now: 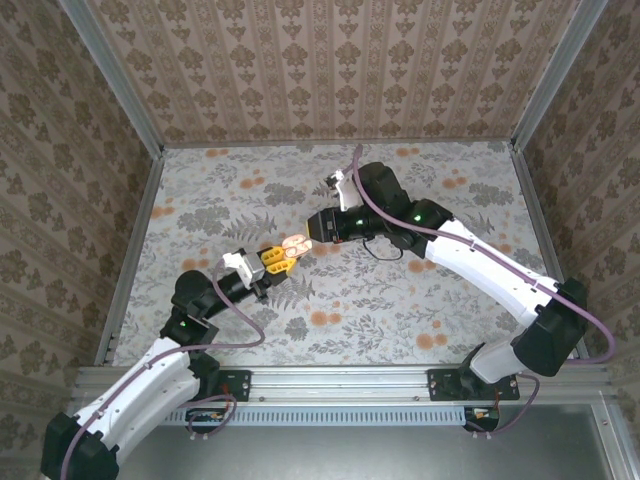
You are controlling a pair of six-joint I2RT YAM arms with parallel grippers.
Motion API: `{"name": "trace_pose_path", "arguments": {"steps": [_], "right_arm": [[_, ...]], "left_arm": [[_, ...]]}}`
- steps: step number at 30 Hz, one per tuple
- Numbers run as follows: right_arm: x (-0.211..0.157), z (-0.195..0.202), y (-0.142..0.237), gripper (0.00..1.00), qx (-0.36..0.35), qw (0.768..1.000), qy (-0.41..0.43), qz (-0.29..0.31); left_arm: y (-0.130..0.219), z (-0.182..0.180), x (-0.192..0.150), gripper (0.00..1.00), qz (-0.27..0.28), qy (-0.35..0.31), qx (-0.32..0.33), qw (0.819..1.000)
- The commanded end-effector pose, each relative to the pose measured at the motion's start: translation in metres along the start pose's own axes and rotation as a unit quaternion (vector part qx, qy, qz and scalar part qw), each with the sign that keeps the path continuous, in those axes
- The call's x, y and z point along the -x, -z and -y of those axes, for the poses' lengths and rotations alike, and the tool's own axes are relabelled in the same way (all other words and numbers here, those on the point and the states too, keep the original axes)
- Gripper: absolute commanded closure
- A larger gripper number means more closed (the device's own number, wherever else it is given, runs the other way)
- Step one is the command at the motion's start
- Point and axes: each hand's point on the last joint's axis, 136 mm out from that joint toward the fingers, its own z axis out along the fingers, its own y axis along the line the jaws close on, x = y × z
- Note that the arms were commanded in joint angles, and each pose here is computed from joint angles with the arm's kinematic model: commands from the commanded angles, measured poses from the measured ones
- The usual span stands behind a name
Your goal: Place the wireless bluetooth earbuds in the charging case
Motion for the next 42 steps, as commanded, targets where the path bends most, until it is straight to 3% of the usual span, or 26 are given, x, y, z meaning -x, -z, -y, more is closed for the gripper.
{"name": "trace_pose_path", "arguments": {"steps": [1, 42], "right_arm": [[-0.008, -0.002, 0.003, 0.64, 0.010, 1.000, -0.015, -0.008], [-0.048, -0.001, 0.000, 0.63, -0.036, 0.999, -0.011, -0.038]], "left_arm": [[-0.001, -0.002, 0.029, 1.00, 0.036, -0.017, 0.001, 0.999], [0.000, -0.010, 0.020, 1.00, 0.028, -0.011, 0.026, 0.999]]}}
